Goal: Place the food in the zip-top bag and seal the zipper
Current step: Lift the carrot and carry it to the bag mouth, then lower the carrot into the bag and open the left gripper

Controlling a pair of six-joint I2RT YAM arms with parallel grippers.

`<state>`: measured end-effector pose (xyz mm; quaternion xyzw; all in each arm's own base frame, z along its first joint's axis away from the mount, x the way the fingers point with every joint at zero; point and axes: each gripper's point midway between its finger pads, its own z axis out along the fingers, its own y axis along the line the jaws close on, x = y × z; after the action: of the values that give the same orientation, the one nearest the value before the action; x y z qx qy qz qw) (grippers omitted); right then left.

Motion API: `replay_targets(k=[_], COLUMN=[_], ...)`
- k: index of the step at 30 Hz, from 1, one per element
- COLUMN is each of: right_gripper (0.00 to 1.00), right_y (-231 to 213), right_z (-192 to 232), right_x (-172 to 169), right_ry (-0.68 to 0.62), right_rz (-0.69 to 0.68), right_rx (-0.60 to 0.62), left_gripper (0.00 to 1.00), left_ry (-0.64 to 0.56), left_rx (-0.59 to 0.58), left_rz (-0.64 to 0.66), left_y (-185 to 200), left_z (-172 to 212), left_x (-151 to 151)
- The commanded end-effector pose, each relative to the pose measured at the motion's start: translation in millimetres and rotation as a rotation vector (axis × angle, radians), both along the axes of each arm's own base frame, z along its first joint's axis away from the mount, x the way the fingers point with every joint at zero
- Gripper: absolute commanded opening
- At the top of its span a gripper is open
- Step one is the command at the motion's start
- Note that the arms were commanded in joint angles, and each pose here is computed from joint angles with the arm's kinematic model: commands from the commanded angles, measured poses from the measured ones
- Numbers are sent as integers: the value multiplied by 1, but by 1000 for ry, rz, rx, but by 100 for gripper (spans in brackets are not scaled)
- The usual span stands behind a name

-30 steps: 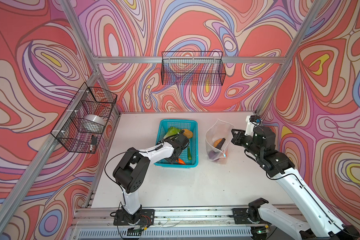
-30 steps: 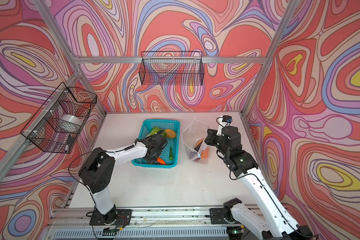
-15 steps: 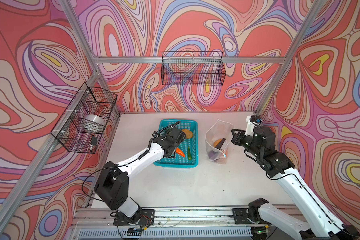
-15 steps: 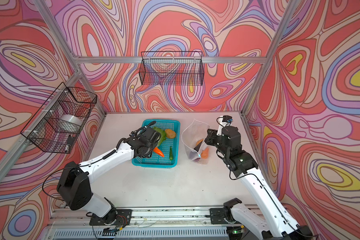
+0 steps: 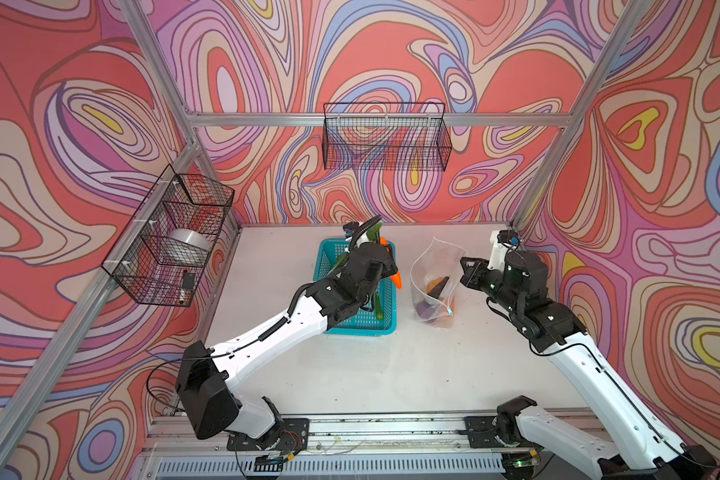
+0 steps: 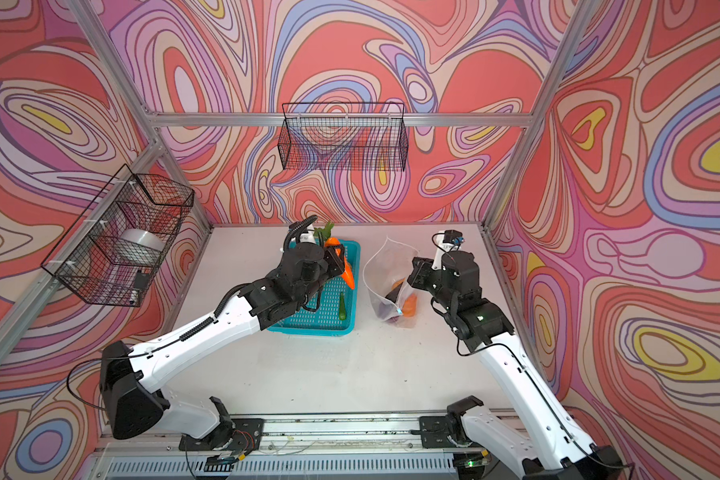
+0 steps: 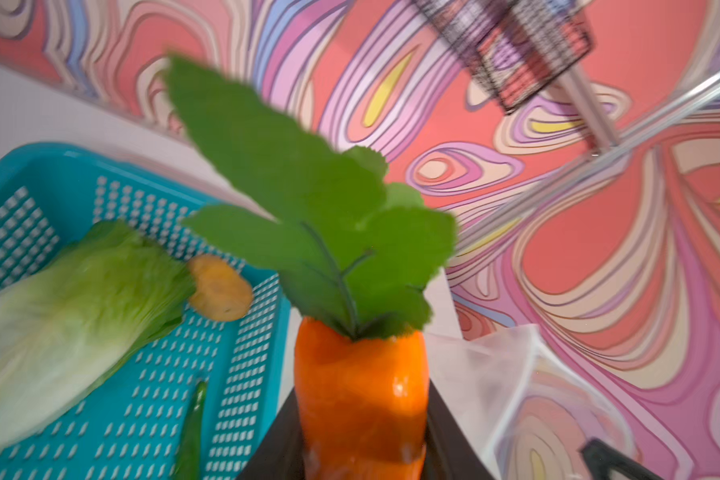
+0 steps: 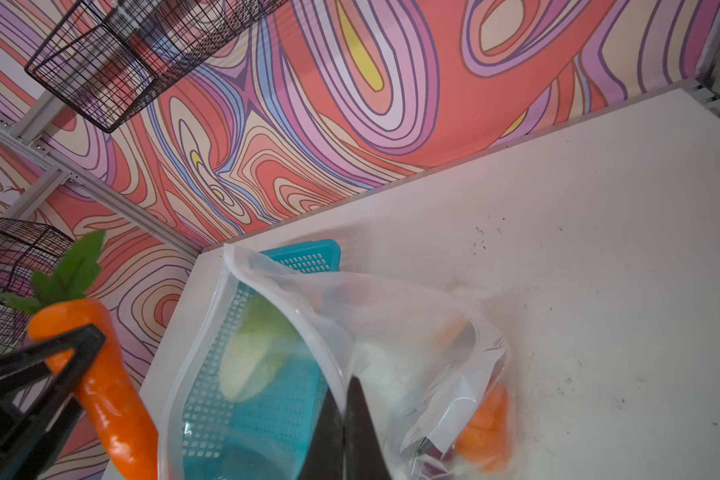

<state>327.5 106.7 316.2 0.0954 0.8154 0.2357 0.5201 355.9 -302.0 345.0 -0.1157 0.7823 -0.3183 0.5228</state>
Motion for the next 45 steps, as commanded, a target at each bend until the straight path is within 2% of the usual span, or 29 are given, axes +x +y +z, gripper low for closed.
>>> replay_targets(k=[1,5,9,18,24,30,36,39,45], right_gripper=[0,0,0,0,0,0,0,0,0], right_y=[2,3,5,5,3,3,3,4,5], right_z=[1,0,2,8,14,16,24,25,21], right_x=[1,2,2,-1,-7,-8,-10,-10,-9], right_ry=[-8,-5,-7,-14,-27,-27,-43,-44,-37], right_rz=[6,7,14,22,22,26,31,33,36], right_rx=[15,21,38,45,49,40,38,43,47], left_gripper=[38,38,40,40,40,41,45,51,78], left_ry=[-206,-296,-367,-454,-418,-333,-265,-233,-230], left_rx=[17,2,24,200,267,318,432,486,505], left_rz=[-80,-143,-204,-269,-286,-333,-385,-397,-396], left_y=[-14,-34,-60,-111,-126,-133,-133,-133,-133], left_z=[63,89,95,64,20,-19,-48,-58,-57], left_x=[-8,-22,-31,-22,-13,-17,-20,-20,-19])
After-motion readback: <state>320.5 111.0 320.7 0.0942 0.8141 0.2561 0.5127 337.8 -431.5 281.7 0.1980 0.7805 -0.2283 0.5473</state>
